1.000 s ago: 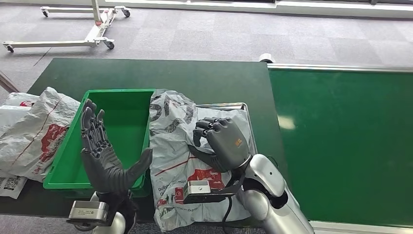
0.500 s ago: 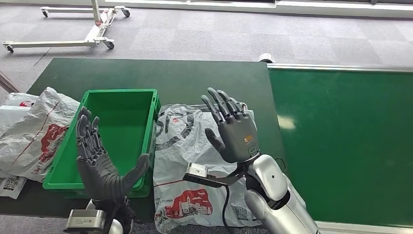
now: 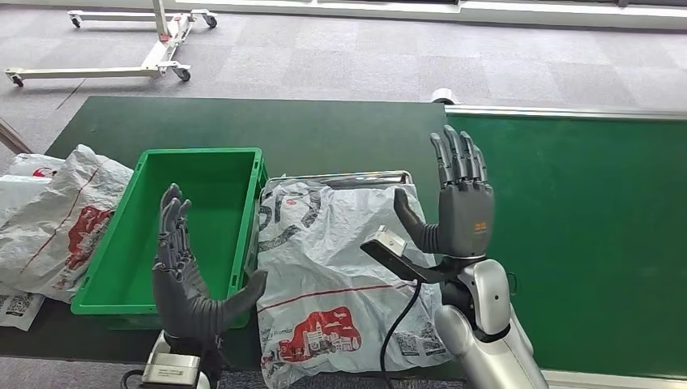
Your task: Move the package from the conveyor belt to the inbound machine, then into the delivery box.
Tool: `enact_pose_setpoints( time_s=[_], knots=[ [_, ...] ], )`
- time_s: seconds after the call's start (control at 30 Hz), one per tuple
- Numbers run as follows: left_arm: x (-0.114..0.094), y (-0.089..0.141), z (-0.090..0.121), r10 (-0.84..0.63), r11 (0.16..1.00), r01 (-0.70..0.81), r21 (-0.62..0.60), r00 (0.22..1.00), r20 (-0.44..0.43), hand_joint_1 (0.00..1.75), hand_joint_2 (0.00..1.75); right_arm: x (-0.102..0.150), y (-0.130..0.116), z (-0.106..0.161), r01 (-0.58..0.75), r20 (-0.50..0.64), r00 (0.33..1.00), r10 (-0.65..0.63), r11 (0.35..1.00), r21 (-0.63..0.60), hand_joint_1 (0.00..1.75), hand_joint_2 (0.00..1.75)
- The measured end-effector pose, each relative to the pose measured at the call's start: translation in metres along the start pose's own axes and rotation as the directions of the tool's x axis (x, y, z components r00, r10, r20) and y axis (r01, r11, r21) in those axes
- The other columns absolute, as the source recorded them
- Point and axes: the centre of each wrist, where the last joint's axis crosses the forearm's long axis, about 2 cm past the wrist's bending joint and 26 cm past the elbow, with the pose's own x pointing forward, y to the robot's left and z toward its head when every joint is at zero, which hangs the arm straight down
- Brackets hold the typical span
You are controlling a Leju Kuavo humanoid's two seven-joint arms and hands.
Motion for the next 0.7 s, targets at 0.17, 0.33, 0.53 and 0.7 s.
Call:
enact_pose_setpoints(
  time_s=[0.17,0.33,0.53,0.7],
  knots=[
    [-0.016,-0.011,0.007,-0.04,0.972,0.023,-0.235,0.997,-0.068,0.0,1.75,-0.025,-0.008,0.014,-0.009,-0.091,0.996,0.002,0.997,-0.076,0.0,0.0],
    [-0.037,-0.023,0.01,-0.082,0.908,0.021,-0.419,0.989,-0.127,0.0,1.75,-0.038,-0.011,0.018,-0.025,-0.14,0.99,0.013,0.996,-0.084,0.0,0.0],
    [-0.065,-0.036,0.01,-0.109,0.837,-0.014,-0.547,0.976,-0.191,0.0,1.75,-0.042,-0.012,0.018,-0.038,-0.176,0.984,0.023,0.996,-0.081,0.0,0.0],
    [-0.078,-0.045,0.013,-0.169,0.77,-0.004,-0.638,0.963,-0.211,0.0,1.75,-0.042,-0.011,0.02,-0.041,-0.19,0.982,0.025,0.996,-0.08,0.0,1.75]
  ],
)
